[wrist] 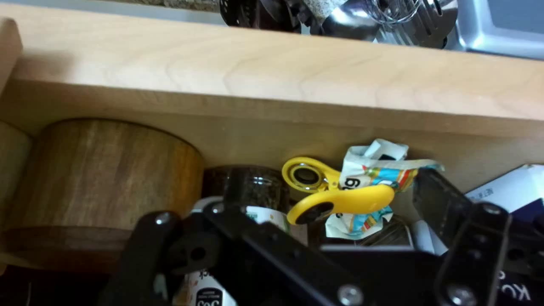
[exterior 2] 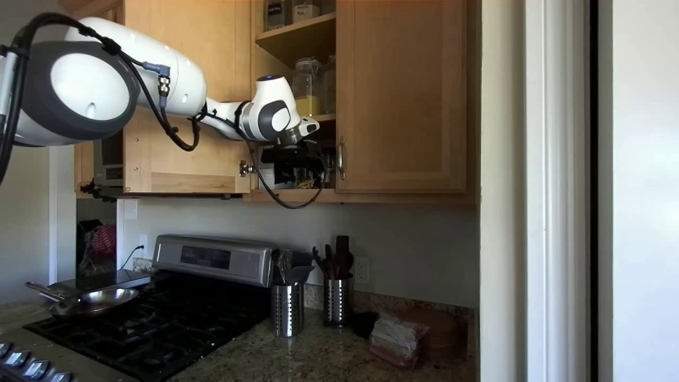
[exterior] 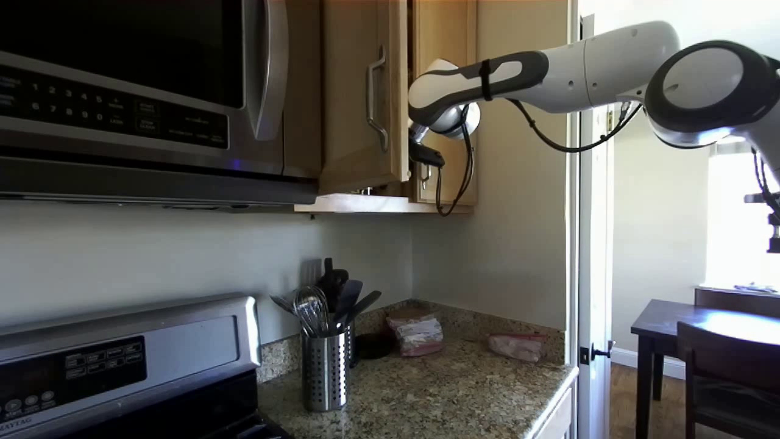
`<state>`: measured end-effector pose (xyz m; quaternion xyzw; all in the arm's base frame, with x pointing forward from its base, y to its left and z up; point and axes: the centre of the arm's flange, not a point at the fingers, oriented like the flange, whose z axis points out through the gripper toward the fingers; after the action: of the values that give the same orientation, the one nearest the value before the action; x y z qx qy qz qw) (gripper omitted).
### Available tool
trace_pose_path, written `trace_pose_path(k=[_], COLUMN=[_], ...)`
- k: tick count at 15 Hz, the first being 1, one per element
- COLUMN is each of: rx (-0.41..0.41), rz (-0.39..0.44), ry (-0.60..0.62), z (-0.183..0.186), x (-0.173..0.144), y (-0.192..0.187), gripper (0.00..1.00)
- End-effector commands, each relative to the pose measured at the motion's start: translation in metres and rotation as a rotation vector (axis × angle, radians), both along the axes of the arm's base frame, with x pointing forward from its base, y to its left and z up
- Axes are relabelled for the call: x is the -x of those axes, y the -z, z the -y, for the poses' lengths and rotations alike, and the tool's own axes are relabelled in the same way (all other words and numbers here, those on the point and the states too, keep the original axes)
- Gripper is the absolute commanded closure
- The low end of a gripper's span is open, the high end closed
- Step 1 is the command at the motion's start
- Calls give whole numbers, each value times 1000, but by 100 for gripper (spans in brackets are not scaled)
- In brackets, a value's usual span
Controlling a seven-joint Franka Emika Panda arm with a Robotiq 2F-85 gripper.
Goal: Open the left cabinet door, remove the thing and put it on the counter and then close the cabinet door
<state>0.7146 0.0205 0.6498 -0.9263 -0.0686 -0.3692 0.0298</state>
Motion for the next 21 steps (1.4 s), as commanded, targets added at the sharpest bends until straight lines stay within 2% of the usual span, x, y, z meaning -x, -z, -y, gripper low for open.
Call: trace_pose_path(k=[1,5,6,10,14,15,17,19,20,21], rx=[-50,-99,-114,-148,-157,-159,-162,-163,-162,-163], rz=[-3,-5,-5,-1,-6,-6,-7,-12,-14,-15], ry=[-8,-4,-6,-16,-19,-19,-19,-21,-24,-27], z=[14,20,19,16,16,16,16,14,13,11], x=[-29,-41,-43,-45,-44,-43,-43,-42,-41,-40], y=[-6,2,2,-2,-3,-3,-3,-2,-1,-1], gripper=[1,4,16,37,48,55,56,67,85,91])
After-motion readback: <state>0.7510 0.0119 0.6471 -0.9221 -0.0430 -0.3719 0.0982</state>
